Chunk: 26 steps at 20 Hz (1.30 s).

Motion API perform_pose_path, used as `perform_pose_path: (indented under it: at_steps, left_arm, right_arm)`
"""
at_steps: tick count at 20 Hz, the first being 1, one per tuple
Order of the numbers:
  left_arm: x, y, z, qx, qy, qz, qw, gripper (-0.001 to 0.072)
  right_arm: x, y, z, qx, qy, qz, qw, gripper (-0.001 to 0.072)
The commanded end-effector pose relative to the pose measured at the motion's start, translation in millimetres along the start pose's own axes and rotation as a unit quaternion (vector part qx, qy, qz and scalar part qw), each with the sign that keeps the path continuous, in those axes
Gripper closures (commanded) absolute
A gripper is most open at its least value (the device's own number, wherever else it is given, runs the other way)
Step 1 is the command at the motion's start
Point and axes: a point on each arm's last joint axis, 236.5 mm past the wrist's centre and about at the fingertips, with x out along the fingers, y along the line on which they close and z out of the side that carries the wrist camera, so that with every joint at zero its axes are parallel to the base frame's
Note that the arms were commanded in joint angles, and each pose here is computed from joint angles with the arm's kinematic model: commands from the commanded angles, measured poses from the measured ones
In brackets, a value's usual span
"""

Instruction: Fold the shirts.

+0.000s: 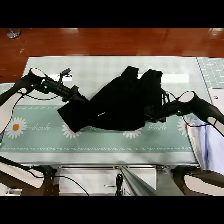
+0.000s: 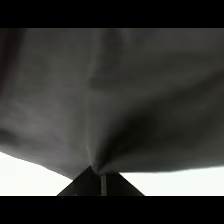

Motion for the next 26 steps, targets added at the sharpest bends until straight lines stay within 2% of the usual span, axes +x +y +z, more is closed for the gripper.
perform_pose_path:
  at_steps: [1,4,7,9,12,14,18,21,23,26]
  left_arm:
    - [-22,-24,14,0.011,-0.044,-0.021,0.999,0.0684]
    - [-113,-98,61,0.034,-0.211,-0.105,0.971,0.0684]
    - [-244,-191,77,0.093,-0.399,-0.174,0.895,0.0685]
    - [-312,-241,58,0.149,-0.481,-0.162,0.848,0.0684]
    - [-388,-318,3,0.239,-0.568,-0.14,0.775,0.0685]
    - [-430,-363,-41,0.295,-0.622,-0.105,0.718,0.0685]
    - [-490,-429,-148,0.378,-0.719,0.0,0.583,0.0685]
    - [-500,-449,-221,0.399,-0.759,0.081,0.507,0.0685]
    - [-499,-446,-253,0.392,-0.771,0.142,0.48,0.0685]
    - [-497,-421,-275,0.348,-0.774,0.22,0.48,0.0685]
  right_arm:
    - [-16,28,21,-0.046,-0.016,0.015,0.999,0.0689]
    - [-99,82,81,-0.108,-0.103,0.035,0.988,0.0689]
    - [-234,157,134,-0.17,-0.249,0.062,0.952,0.0689]
    - [-315,211,129,-0.23,-0.323,0.073,0.915,0.069]
    - [-403,280,72,-0.325,-0.395,0.082,0.855,0.069]
    - [-441,303,25,-0.363,-0.443,0.083,0.816,0.0689]
    - [-491,321,-90,-0.431,-0.517,0.053,0.737,0.0689]
    - [-504,312,-155,-0.448,-0.549,0.022,0.705,0.0689]
    - [-503,305,-184,-0.451,-0.553,0.01,0.701,0.0689]
    - [-490,285,-204,-0.437,-0.534,-0.015,0.724,0.0689]
